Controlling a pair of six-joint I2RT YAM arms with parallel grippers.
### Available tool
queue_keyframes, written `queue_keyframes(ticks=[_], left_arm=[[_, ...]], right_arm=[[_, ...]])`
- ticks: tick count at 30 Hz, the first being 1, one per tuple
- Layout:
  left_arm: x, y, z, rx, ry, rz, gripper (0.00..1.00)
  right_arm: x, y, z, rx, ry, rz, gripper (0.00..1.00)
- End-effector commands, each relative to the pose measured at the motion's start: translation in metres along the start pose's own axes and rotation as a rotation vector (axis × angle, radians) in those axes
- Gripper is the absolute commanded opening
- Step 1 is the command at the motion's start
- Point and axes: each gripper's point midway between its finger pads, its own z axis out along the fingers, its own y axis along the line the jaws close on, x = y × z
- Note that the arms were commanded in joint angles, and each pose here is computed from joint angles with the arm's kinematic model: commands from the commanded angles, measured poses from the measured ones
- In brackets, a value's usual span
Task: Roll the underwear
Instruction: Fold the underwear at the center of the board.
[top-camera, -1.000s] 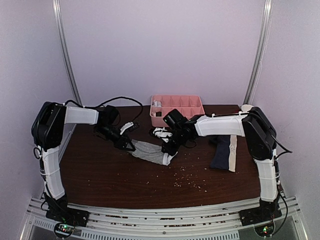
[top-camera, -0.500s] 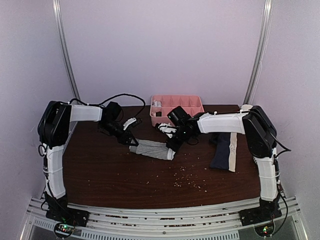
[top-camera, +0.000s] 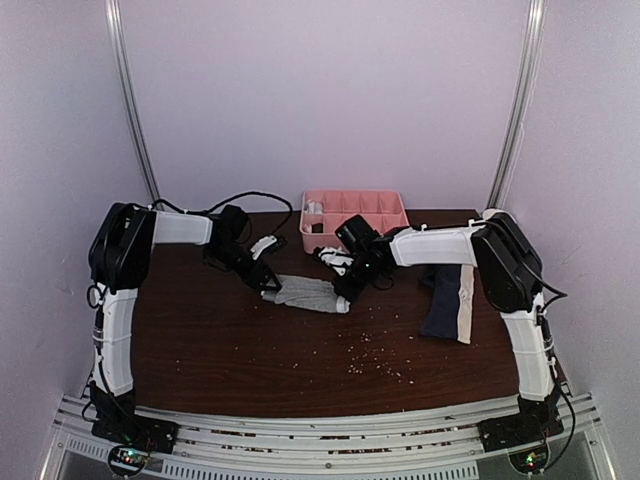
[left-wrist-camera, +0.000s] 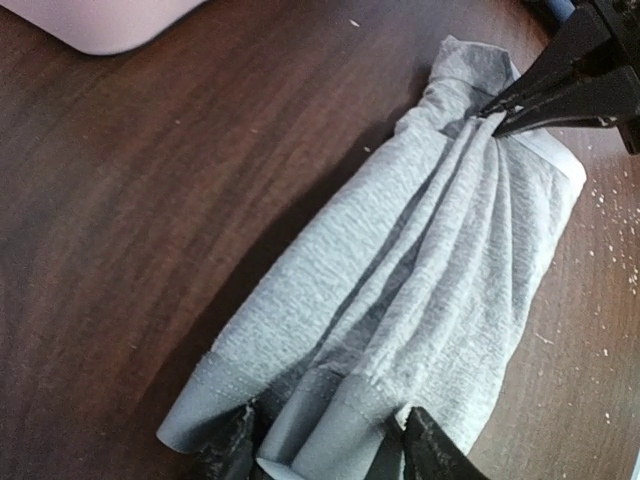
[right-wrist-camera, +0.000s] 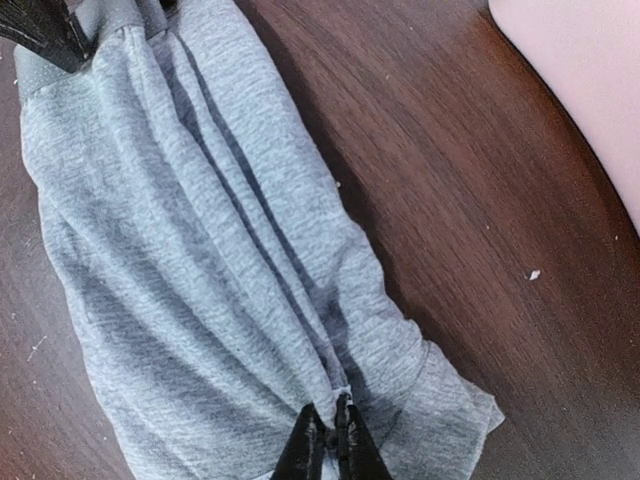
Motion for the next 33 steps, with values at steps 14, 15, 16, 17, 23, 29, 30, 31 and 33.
queue_keyframes(ticks=[14, 15, 16, 17, 23, 29, 30, 31, 33], left_arm=[[-0.005, 0.043, -0.035, -0.283, -0.021, 0.011, 0.88], [-0.008, 0.043, -0.038, -0.293, -0.027, 0.018, 0.90], [-0.009, 0.044, -0.039, -0.299, -0.030, 0.023, 0.91], [-0.013, 0.043, -0.043, -0.305, -0.038, 0.033, 0.92], [-0.026, 0.042, -0.057, -0.340, -0.064, 0.062, 0.94], [-0.041, 0.039, -0.071, -0.368, -0.102, 0.091, 0.95], [-0.042, 0.037, -0.073, -0.365, -0.105, 0.096, 0.96], [-0.044, 0.035, -0.074, -0.359, -0.110, 0.105, 0.95], [-0.046, 0.026, -0.076, -0.332, -0.124, 0.124, 0.94]], right_arm=[[0.018, -0.013, 0.004, 0.036, 0.063, 0.017, 0.30], [0.015, -0.014, 0.000, 0.043, 0.053, 0.019, 0.32], [0.011, -0.014, -0.005, 0.046, 0.040, 0.020, 0.33], [0.006, -0.016, -0.009, 0.053, 0.025, 0.024, 0.35], [-0.025, -0.030, -0.043, 0.142, -0.071, 0.056, 0.41], [-0.044, -0.043, -0.065, 0.236, -0.151, 0.114, 0.42], [-0.046, -0.045, -0.068, 0.253, -0.163, 0.121, 0.42], [-0.048, -0.047, -0.070, 0.271, -0.172, 0.130, 0.42], [-0.052, -0.051, -0.075, 0.299, -0.192, 0.151, 0.42]])
